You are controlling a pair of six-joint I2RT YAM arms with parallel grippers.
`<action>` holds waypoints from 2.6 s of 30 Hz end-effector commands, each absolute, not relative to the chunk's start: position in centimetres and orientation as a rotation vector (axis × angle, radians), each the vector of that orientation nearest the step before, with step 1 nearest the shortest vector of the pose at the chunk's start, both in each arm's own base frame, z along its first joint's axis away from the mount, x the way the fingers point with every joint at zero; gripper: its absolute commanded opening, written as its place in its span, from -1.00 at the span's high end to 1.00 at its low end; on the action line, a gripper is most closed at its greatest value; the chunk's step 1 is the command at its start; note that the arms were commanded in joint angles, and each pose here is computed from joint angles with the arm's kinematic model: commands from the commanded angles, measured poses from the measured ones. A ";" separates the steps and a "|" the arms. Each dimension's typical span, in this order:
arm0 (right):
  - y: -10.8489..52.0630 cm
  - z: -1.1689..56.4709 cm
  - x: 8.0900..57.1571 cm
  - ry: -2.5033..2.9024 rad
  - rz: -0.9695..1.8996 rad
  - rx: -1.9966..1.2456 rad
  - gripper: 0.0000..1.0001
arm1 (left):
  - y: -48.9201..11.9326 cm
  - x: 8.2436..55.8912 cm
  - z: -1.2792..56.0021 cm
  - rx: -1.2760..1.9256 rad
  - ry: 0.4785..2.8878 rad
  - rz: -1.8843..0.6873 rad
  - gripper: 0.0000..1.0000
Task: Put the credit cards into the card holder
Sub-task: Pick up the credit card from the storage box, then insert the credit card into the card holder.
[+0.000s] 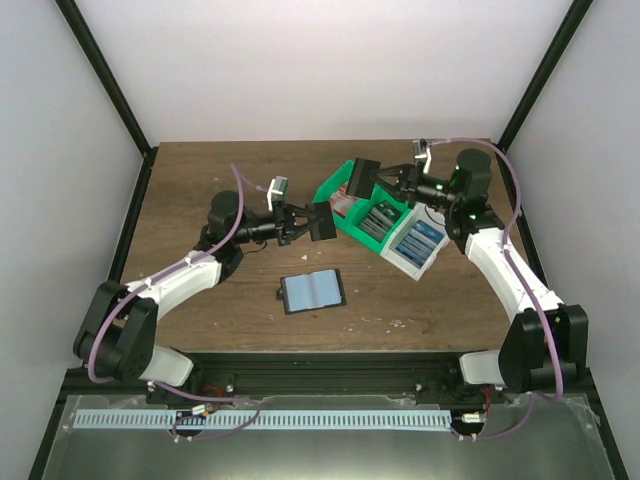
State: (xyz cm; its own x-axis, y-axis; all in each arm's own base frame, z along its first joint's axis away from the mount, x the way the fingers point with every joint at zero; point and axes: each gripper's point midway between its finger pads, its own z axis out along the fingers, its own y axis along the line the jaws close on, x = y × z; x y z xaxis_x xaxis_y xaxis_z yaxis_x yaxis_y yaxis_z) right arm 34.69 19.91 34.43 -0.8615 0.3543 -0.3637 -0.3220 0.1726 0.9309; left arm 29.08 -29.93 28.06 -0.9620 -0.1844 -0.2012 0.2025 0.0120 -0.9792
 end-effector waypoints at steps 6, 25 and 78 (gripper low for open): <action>19.5 32.3 35.1 2.009 1.635 0.063 0.99 | -27.5 28.7 24.3 0.023 2.172 -1.655 1.00; 28.3 12.9 26.9 2.456 1.633 -0.276 0.99 | -24.5 24.8 8.6 0.014 2.624 -0.978 1.00; 33.7 3.2 24.5 2.678 1.649 -0.231 0.99 | -17.1 22.8 1.5 -0.141 2.879 -0.583 1.00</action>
